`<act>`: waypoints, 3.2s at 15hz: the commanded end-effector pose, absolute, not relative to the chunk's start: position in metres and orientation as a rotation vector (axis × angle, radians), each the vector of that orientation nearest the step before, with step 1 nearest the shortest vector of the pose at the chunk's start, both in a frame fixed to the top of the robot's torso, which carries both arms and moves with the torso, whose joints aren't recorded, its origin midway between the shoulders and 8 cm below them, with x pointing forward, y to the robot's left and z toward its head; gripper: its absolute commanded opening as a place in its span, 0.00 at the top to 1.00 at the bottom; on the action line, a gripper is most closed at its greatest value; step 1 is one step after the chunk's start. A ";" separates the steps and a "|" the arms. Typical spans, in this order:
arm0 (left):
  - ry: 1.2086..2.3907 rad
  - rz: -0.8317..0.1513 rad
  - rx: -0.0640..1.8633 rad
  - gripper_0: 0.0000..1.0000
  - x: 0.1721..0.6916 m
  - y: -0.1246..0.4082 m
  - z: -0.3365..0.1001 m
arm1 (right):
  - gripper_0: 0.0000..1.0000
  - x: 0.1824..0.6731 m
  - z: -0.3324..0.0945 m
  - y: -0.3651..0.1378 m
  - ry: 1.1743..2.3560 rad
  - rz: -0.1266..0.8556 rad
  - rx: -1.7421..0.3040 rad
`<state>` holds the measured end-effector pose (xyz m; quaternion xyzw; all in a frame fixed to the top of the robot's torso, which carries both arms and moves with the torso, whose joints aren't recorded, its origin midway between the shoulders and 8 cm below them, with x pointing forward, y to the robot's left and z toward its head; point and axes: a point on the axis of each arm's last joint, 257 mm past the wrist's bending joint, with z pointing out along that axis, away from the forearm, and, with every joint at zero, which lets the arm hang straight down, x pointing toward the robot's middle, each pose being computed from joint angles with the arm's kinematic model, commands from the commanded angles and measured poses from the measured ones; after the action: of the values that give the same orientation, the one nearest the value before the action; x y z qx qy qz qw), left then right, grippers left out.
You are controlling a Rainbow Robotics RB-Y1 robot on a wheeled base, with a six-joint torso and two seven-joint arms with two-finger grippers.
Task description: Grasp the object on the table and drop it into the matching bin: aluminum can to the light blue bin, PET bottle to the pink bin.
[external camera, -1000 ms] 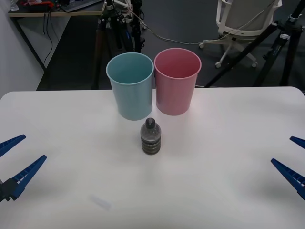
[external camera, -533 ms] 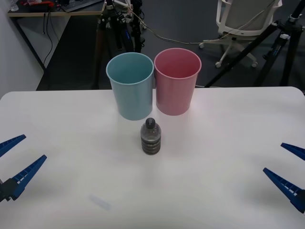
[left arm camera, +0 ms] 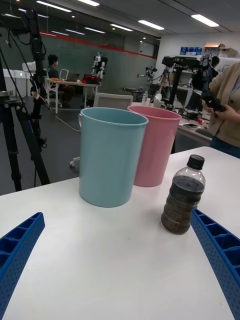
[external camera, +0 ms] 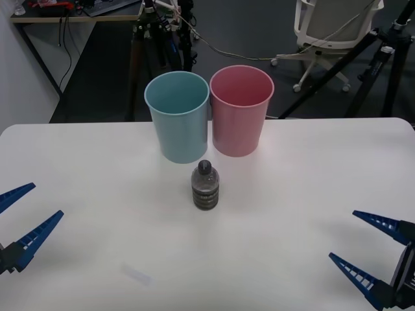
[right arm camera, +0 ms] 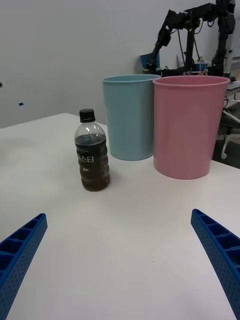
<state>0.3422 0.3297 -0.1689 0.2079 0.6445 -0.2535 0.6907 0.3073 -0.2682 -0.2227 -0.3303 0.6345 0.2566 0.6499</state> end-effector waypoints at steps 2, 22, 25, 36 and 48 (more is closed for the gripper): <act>1.441 -0.567 0.465 0.00 0.342 0.330 -0.169 | 0.00 0.304 -0.241 -0.242 1.464 0.631 -0.748; 1.441 -0.567 0.465 0.00 0.342 0.330 -0.169 | 0.00 0.344 -0.271 -0.120 1.438 0.650 -0.625; 1.441 -0.567 0.465 0.00 0.342 0.330 -0.169 | 0.00 0.346 -0.276 -0.111 1.446 0.627 -0.621; 1.441 -0.567 0.465 0.00 0.342 0.330 -0.169 | 0.00 0.371 -0.278 -0.079 1.457 0.541 -0.551; 1.441 -0.567 0.465 0.00 0.342 0.330 -0.169 | 0.00 0.402 -0.290 -0.042 1.504 0.535 -0.484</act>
<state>0.3423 0.3297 -0.1689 0.2079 0.6445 -0.2535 0.6907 0.3986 -0.0458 -0.2902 -0.2161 0.6699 0.2347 0.6704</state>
